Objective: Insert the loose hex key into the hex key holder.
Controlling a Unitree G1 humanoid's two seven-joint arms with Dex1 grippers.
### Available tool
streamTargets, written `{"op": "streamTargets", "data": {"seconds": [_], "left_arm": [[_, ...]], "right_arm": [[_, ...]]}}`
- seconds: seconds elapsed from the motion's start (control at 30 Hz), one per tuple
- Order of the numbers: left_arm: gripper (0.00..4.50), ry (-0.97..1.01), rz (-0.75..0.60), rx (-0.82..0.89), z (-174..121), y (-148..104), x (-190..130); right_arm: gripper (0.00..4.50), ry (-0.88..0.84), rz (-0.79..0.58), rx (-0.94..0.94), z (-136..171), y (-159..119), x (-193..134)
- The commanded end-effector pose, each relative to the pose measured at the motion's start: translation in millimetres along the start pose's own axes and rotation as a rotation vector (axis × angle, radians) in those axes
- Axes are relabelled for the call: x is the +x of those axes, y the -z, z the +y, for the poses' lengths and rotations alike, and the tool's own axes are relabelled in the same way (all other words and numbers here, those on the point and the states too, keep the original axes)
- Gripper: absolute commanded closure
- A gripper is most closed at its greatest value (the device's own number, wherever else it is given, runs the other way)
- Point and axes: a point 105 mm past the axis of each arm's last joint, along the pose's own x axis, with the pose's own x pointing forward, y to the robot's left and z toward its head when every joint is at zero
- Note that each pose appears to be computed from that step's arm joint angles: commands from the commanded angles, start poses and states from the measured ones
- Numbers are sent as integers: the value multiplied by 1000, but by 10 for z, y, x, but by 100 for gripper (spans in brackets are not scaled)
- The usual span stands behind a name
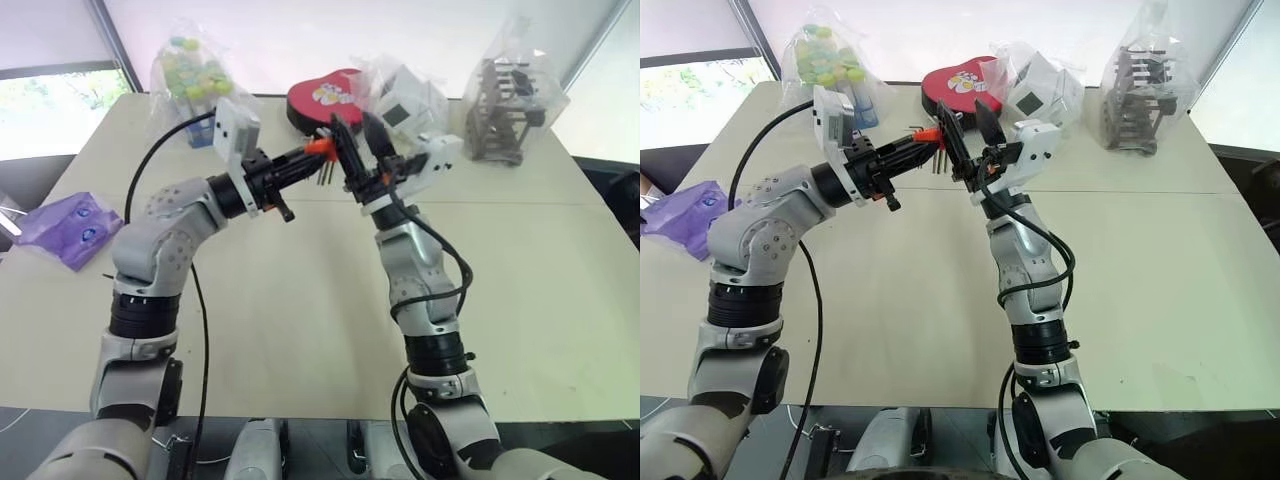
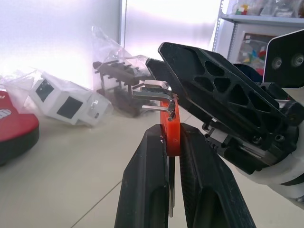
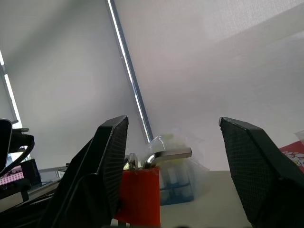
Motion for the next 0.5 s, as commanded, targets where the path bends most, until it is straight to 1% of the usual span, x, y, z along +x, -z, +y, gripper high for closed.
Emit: {"op": "streamTargets", "data": {"seconds": [0.03, 0.2, 0.3, 0.37, 0.5], "left_arm": [[450, 5, -48, 47, -23, -152, 13], [450, 3, -66, -23, -39, -86, 50], [450, 1, -75, -95, -69, 3, 88], [450, 14, -74, -232, -132, 170, 155], [450, 59, -19, -436, -328, 500, 250]], "right_arm": [[164, -23, -41, -63, -27, -202, -105], [164, 15, 34, -171, -279, -356, -533], [164, 52, 67, -219, -395, -447, -684], [164, 104, 100, -279, -561, -520, -829], [164, 161, 138, -342, -709, -615, -1007]]}}
